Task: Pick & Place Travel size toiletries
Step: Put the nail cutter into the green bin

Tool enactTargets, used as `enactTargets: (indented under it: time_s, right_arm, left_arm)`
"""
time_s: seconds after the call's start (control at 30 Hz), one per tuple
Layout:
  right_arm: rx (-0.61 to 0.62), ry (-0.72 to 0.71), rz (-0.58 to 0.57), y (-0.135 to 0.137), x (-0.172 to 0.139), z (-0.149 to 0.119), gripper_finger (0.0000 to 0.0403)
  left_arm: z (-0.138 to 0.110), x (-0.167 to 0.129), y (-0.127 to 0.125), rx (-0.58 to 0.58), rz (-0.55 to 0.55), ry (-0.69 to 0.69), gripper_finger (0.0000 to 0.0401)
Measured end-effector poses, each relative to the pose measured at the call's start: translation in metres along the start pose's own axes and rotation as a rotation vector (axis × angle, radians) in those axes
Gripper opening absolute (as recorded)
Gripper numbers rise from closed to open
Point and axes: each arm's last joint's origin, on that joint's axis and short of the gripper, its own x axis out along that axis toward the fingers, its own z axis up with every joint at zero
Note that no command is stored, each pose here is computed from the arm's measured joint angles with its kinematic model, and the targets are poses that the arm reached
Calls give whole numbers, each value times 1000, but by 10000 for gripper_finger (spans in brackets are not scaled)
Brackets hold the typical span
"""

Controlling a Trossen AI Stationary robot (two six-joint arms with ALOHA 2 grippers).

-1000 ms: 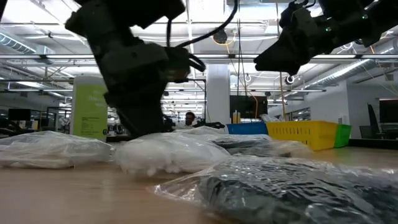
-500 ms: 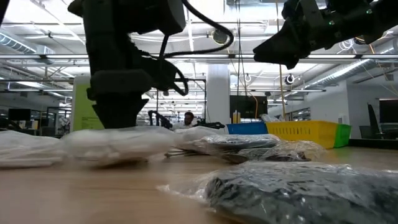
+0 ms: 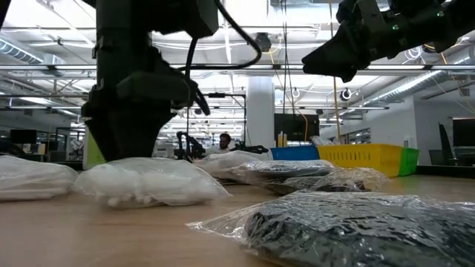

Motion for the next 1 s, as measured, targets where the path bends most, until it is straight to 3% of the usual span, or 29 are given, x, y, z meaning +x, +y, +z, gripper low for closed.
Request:
enactTargets:
  time_s: [0.3,0.67,1.0]
  right_arm:
    - [-1,0,0,0,0,0,150]
    - [0,0,0,0,0,0,151]
    - [0,1,0,0,0,0,151]
  left_arm:
    - [-3,10,6,-47,31,-2,294]
    - [3,8,30,-52,275,-61,294]
    - [6,2,35,6,259,-29,294]
